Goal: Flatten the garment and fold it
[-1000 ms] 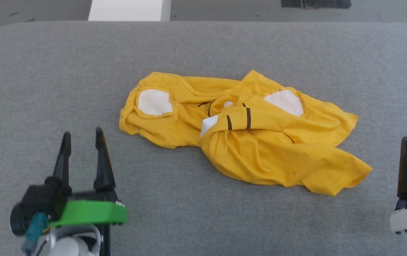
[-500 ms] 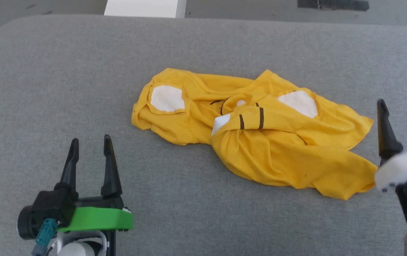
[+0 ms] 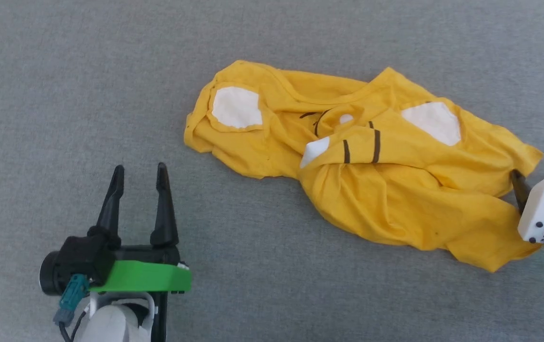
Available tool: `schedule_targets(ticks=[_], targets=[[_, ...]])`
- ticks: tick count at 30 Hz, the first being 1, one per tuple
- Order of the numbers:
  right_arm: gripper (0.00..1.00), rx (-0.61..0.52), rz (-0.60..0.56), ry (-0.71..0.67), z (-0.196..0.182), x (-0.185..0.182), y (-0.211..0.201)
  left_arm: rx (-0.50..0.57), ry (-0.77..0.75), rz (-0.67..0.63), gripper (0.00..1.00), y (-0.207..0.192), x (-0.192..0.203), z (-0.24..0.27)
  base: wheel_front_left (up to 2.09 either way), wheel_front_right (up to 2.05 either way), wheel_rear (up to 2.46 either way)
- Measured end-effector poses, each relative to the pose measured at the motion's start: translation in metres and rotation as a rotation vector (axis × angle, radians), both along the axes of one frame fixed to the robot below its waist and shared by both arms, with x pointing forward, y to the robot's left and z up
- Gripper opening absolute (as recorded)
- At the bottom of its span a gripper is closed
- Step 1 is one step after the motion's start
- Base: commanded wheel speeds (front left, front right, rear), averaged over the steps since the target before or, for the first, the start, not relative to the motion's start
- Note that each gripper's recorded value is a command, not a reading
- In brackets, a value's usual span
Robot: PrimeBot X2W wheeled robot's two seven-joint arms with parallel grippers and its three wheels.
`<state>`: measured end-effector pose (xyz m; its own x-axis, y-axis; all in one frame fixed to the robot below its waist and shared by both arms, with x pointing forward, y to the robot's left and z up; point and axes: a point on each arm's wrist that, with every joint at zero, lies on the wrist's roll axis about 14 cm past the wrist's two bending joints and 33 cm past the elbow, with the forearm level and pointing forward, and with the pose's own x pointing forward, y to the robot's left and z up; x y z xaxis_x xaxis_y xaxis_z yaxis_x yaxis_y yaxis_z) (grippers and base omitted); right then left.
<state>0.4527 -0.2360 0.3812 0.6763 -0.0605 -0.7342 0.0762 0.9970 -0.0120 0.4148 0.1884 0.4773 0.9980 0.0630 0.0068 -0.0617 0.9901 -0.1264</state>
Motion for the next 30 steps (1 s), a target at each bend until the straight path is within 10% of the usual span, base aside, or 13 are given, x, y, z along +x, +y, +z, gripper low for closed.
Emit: schedule_targets(ticks=[2,3,4,5,11,21,28,29,30], targets=[[1.0,0.017,0.003,0.009,-0.006,0.004,0.006,0.0,0.003,0.005,1.0,0.002,0.001,-0.002,0.0,0.0,0.0],[0.82,0.024,0.011,0.009,-0.007,0.007,0.009,0.004,0.004,0.007,1.0,0.003,0.001,-0.002,0.0,0.0,0.0],[0.13,0.036,0.018,0.002,-0.007,0.011,0.014,0.008,0.006,0.012,1.0,0.005,0.001,-0.003,0.0,0.0,0.0],[0.0,0.051,0.02,-0.013,-0.005,0.016,0.018,0.007,0.008,0.016,1.0,0.006,0.002,-0.004,0.0,0.0,0.0],[0.0,0.055,0.067,-0.114,0.015,0.046,0.032,0.001,0.022,0.032,1.0,0.01,0.003,-0.01,0.0,0.0,0.0],[0.0,-0.295,0.092,-0.412,0.108,0.138,-0.042,-0.013,0.037,0.016,1.0,0.008,0.017,-0.023,0.0,0.0,0.0],[0.0,-0.468,0.127,-0.385,0.088,0.166,-0.068,-0.006,0.068,0.018,1.0,0.011,0.024,-0.038,0.0,0.0,0.0],[0.28,-0.475,0.128,-0.359,0.077,0.166,-0.07,-0.005,0.074,0.02,1.0,0.012,0.024,-0.04,0.0,0.0,0.0],[1.0,-0.475,0.127,-0.342,0.069,0.166,-0.071,-0.003,0.079,0.023,1.0,0.013,0.024,-0.042,0.0,0.0,0.0]])
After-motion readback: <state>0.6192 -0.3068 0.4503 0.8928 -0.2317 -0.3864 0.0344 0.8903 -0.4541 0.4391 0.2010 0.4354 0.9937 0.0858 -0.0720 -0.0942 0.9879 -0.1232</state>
